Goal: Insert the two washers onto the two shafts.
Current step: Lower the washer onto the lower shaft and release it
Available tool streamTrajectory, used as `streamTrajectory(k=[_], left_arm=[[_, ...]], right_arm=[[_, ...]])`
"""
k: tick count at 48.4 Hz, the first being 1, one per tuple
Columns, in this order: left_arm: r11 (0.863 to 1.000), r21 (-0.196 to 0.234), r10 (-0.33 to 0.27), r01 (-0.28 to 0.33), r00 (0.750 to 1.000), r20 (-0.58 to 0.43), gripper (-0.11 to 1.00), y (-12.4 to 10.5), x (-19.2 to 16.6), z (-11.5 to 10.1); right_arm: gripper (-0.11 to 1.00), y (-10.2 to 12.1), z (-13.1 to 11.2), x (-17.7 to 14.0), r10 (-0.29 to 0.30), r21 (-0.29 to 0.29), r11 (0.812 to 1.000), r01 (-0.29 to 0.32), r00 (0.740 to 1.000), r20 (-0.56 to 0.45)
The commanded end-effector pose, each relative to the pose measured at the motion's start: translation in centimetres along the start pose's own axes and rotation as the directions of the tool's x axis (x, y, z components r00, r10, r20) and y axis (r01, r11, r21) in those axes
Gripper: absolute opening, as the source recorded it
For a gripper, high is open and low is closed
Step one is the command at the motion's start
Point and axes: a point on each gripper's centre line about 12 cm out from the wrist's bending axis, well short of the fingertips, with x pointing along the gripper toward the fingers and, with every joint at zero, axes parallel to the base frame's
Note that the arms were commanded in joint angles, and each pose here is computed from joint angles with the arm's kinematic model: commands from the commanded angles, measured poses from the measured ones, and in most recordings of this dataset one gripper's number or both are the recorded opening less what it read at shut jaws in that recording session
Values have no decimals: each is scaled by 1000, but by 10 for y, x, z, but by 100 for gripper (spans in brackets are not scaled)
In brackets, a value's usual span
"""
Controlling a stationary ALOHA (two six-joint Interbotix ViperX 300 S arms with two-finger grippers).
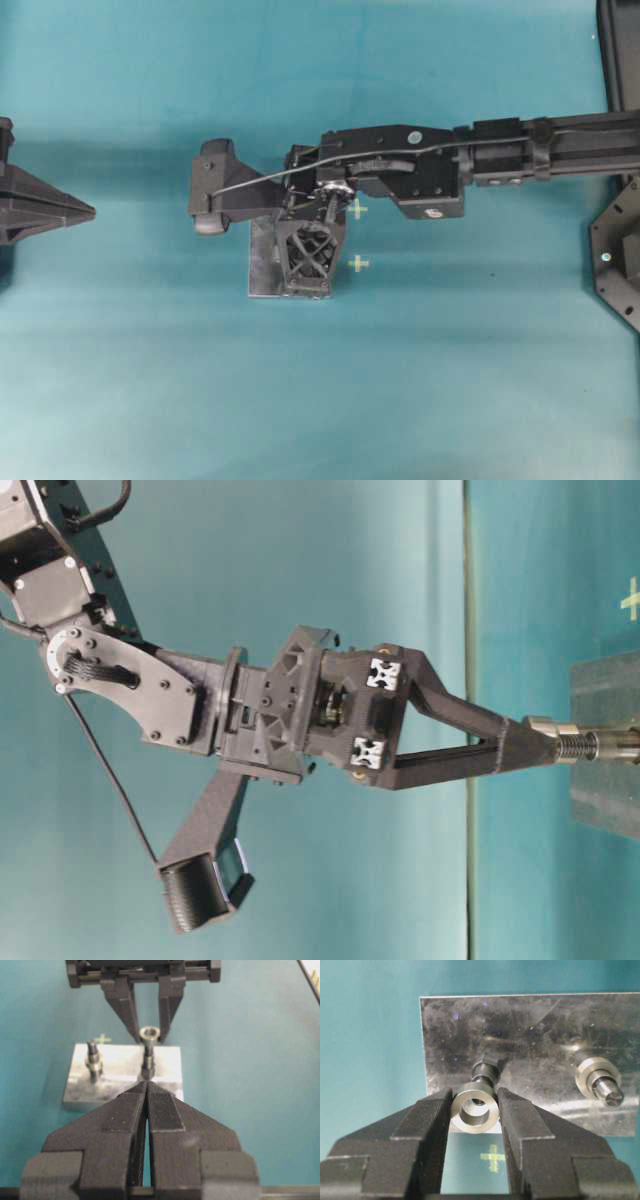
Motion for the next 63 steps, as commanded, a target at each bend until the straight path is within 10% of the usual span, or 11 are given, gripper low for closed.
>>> streamTrajectory(k=[1,45,55,63], left_arm=[[1000,-1,3,-3,1000,15,0,0,0,6],[1000,1,1,-1,1000,15,0,0,0,6],[1000,-1,3,-3,1000,14,0,0,0,6],[1000,0,1,-1,1000,17,0,0,0,7]], right_arm=[[33,4,8,-14,4,-20,1000,-3,999,44],[34,2,10,-10,3,-17,1000,-2,999,37],[80,2,6,-10,6,-10,1000,-6,1000,6],[79,2,7,-17,6,-9,1000,-6,1000,9]])
